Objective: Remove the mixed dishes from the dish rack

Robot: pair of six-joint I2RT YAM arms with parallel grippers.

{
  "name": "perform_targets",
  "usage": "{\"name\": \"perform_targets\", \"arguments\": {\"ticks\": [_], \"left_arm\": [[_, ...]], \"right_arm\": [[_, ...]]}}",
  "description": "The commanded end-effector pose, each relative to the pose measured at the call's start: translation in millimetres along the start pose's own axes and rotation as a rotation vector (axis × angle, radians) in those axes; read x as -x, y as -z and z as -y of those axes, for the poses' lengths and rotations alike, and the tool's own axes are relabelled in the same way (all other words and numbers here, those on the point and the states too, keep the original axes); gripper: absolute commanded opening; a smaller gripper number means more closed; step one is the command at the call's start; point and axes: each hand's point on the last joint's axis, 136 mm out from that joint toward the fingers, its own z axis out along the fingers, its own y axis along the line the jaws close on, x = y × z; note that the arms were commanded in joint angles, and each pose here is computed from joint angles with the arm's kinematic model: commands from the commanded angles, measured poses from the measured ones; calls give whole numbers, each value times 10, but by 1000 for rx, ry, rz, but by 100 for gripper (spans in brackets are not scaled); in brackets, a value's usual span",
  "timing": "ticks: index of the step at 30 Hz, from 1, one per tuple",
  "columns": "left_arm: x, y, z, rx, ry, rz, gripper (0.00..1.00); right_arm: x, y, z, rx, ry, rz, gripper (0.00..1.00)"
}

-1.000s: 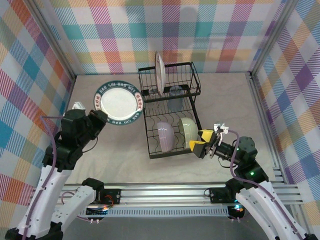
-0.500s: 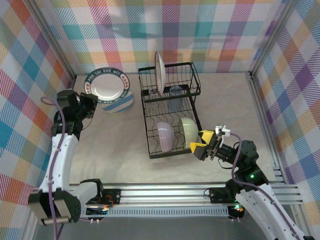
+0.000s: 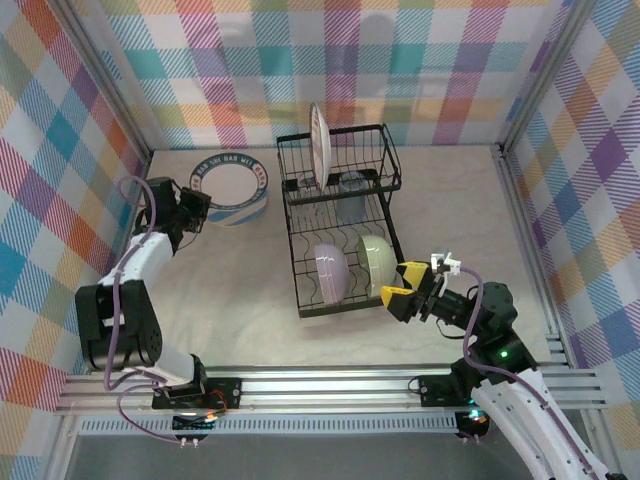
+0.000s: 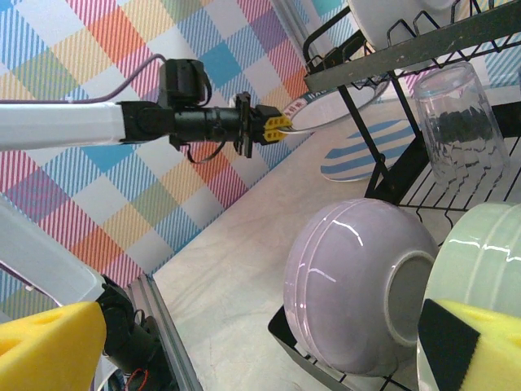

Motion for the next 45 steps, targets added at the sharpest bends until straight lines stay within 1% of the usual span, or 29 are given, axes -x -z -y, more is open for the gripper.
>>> {"name": "perform_targets", "arguments": {"ticks": [1,5,10,16,24,41,45], "left_arm": [[198,-70,241,-123,-57,36,0],[217,-254,125,-109,-54,15,0],[220,-430,-4,-99,-53,-1,0],[223,-574,-119,-81,-59,-16,0],[221,-681,-221,-69,-54,-27,0],[304,-826,-363,-29,-40,-32,0],[324,-844,-366,-26,-39,-32,2]], "right_arm": [[59,25,-108,40,25,12,99],[71,34,-109,21,2,-8,99],[18,46,-97,-9,-86,-67,99],[-3,84,-237,34,-168,-113,99],[-15,141,-328,51,-214,-137,99],[-50,144,-305,43,-240,-142,99],[-59,144,-296,38,-245,-144,99]]}}
